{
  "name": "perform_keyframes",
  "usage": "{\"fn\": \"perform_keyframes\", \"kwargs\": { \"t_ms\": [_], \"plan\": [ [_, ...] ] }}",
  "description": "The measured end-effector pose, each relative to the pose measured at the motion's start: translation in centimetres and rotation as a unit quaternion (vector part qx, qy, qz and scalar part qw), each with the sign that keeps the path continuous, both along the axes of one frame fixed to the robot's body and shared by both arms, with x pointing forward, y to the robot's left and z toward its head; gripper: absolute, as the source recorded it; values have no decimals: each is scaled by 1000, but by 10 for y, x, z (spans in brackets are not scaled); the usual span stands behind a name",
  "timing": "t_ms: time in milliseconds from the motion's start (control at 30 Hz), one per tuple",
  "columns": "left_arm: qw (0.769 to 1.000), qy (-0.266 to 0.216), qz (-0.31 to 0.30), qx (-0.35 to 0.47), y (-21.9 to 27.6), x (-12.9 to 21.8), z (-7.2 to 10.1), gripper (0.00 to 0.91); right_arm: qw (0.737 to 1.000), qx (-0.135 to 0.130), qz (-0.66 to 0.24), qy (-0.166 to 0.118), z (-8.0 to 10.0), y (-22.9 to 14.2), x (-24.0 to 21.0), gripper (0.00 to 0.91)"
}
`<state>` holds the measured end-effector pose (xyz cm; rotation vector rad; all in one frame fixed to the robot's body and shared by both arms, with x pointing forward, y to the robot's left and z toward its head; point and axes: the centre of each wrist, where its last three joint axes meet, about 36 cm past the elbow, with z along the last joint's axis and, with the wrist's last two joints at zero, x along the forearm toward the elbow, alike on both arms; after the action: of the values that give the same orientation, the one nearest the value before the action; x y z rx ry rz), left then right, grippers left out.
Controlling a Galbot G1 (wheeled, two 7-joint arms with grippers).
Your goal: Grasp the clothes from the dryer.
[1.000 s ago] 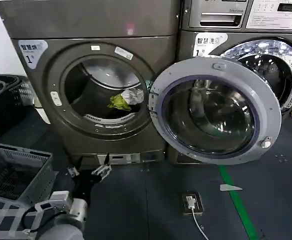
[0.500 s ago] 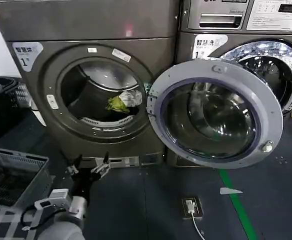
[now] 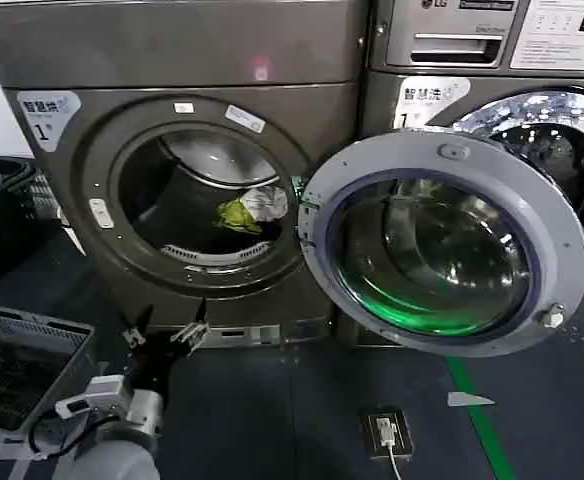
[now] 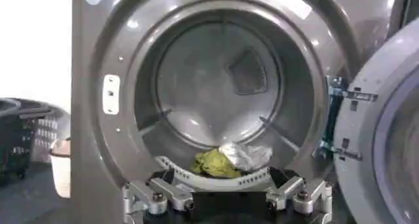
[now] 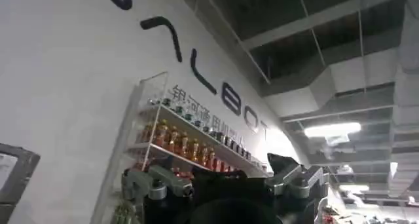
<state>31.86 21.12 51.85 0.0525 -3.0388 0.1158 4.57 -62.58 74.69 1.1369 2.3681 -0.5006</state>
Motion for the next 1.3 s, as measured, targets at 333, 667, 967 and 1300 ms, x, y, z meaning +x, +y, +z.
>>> {"fn": "perform_keyframes", "kwargs": {
  "t_ms": [333,667,967,1300],
  "plan": [
    [1000,-2,0,1,1,0,1,907,1000,-1,-1,-1,-2,1,-1,907],
    [1000,0,3,-1,2,2,-1,907,1000,0,2,0,-4,2,0,907],
    [1000,2,3,-1,2,2,-2,907,1000,1,6,-1,-6,2,3,907],
    [1000,2,3,1,3,2,-2,907,1000,-1,12,1,-7,4,6,907]
  ]
}}
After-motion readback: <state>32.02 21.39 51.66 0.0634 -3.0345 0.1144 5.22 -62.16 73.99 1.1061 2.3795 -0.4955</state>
